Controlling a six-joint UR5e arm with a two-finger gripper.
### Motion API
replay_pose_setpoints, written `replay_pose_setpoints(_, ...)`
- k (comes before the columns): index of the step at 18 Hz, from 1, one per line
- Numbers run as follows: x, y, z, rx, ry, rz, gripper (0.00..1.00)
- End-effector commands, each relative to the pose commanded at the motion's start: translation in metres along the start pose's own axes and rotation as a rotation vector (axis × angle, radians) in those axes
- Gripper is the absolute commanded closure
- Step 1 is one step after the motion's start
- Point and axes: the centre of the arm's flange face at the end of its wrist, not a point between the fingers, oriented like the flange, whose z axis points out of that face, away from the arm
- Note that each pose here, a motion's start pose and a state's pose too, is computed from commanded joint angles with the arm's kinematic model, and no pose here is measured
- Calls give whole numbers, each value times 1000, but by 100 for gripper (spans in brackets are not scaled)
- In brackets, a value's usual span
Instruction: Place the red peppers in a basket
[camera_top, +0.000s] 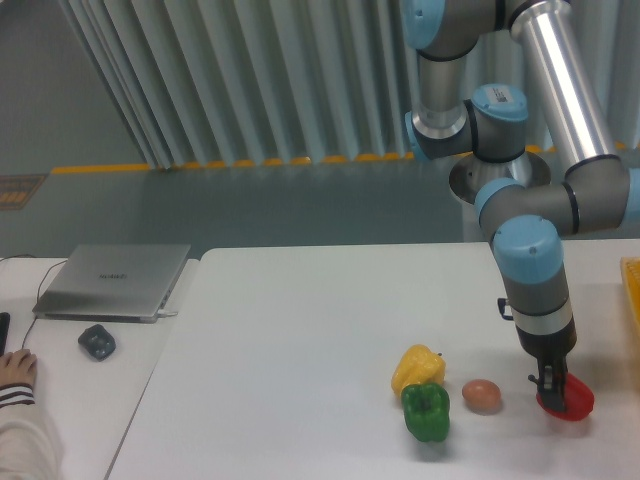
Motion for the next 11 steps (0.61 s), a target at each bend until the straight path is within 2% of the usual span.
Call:
replay_pose_setpoints(2, 10, 19, -16, 0, -3, -24, 51)
replay_pose_setpoints(8, 35, 33, -37, 33, 72, -26, 51)
replay_pose_setpoints(11, 46, 59, -35, 39, 91, 32, 51)
